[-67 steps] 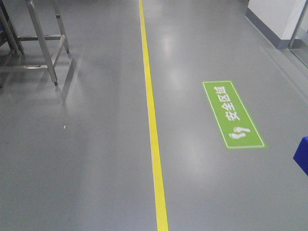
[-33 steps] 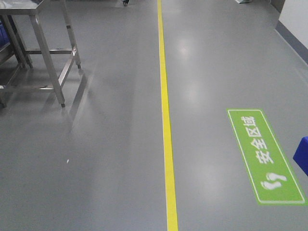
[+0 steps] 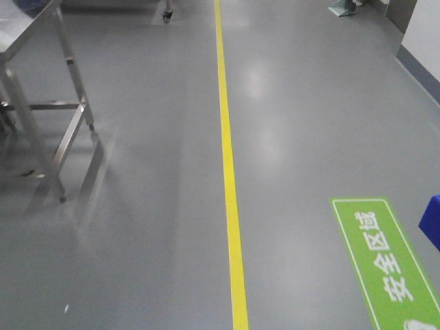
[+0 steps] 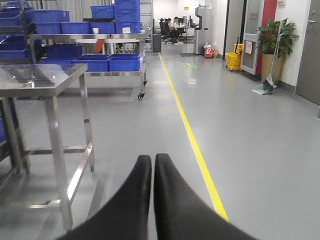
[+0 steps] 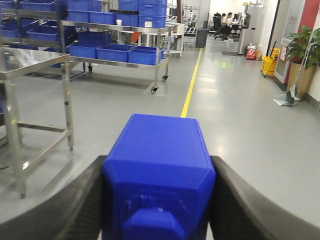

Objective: Pour parts from conveyor to right shelf
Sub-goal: 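Drive along the yellow floor line toward the shelf racks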

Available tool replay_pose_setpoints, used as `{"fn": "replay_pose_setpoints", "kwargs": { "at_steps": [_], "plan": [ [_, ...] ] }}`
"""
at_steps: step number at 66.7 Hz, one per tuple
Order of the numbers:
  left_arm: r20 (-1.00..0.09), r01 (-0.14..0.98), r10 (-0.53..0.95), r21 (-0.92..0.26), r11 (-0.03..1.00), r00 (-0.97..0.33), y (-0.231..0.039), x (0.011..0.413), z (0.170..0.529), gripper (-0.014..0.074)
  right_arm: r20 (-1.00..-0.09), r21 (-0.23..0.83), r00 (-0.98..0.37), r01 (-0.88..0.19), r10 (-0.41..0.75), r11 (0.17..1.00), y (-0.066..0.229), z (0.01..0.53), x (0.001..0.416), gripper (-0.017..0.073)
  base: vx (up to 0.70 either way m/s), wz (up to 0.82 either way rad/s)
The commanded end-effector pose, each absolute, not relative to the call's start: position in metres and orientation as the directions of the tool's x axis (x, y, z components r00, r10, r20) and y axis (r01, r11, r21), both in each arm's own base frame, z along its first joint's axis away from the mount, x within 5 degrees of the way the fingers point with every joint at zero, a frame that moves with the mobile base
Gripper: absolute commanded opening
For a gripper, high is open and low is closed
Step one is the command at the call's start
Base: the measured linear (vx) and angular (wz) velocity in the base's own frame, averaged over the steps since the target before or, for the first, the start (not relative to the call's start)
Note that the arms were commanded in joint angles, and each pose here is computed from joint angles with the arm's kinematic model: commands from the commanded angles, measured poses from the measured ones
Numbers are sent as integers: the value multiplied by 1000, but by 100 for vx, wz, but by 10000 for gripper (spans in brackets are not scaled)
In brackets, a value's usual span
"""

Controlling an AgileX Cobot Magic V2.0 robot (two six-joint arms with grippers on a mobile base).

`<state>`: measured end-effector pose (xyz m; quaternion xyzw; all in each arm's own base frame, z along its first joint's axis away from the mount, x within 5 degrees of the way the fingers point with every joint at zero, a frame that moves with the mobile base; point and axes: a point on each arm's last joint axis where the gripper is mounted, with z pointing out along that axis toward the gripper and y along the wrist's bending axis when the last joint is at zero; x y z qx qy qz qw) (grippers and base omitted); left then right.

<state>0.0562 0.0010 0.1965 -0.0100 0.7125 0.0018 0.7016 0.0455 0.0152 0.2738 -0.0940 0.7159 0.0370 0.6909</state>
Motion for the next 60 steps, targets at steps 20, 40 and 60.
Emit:
{"fn": "replay_pose_setpoints", "kwargs": {
  "at_steps": [20, 40, 60],
  "plan": [
    [-996, -14, -24, -25, 1000, 88, 1, 54, 212, -6, -996, -80, 53, -143, -73, 986, 12, 288, 46, -8, 75, -7],
    [-996, -14, -24, -25, 1000, 88, 1, 54, 212, -6, -996, -80, 53, -143, -73, 986, 12, 288, 46, -8, 76, 10],
    [-996, -14, -24, -25, 1000, 88, 1, 54, 212, -6, -996, -80, 53, -143, -73, 986, 12, 288, 46, -8, 76, 8]
  ]
}}
